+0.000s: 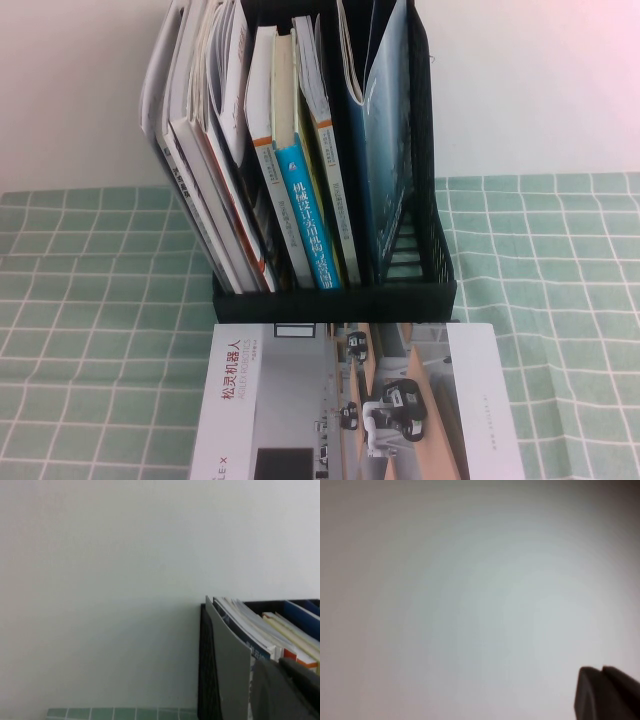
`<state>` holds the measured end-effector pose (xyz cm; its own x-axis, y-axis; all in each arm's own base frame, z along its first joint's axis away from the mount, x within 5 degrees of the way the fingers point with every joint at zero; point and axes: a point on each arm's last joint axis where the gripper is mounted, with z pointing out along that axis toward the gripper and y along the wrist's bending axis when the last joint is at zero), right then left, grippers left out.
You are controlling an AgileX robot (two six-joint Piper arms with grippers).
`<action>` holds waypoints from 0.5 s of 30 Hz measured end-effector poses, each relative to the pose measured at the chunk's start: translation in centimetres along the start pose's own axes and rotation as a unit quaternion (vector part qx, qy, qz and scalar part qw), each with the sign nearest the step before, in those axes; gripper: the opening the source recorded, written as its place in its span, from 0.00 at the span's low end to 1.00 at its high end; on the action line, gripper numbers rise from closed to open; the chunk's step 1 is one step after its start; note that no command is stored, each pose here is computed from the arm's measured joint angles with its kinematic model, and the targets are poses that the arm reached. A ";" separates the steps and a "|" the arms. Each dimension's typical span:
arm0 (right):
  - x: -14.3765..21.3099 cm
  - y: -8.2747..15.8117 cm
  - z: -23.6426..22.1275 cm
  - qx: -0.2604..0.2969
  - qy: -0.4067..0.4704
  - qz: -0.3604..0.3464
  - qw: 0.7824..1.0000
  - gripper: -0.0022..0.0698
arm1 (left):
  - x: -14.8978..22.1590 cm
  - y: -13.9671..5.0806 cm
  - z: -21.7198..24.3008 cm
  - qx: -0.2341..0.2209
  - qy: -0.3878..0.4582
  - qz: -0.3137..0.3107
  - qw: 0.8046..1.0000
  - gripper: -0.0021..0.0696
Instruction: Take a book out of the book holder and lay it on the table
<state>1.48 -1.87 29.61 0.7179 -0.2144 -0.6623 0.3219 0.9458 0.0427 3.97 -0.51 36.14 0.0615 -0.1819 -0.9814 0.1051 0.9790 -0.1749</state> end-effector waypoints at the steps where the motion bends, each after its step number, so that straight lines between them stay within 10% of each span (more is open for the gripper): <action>1: -0.2 0.3 0.5 -0.019 0.034 -0.005 0.999 0.03 | -0.5 -0.1 0.3 -0.001 0.007 0.006 1.000 0.02; 6: -1.4 1.8 1.8 -0.122 0.182 -0.052 0.974 0.03 | -1.5 -0.2 2.4 -0.005 0.051 0.022 0.998 0.02; 15: 0.5 3.8 3.2 -0.265 0.413 -0.114 0.864 0.03 | 0.1 -1.6 6.9 0.061 0.139 -0.005 0.988 0.02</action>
<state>4.98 0.82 31.82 -0.0835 -0.3692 -0.9256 -0.0894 0.9279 -0.3620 10.65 -2.69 36.83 -0.2145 -0.1429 -0.9662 0.2235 0.9558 -0.1910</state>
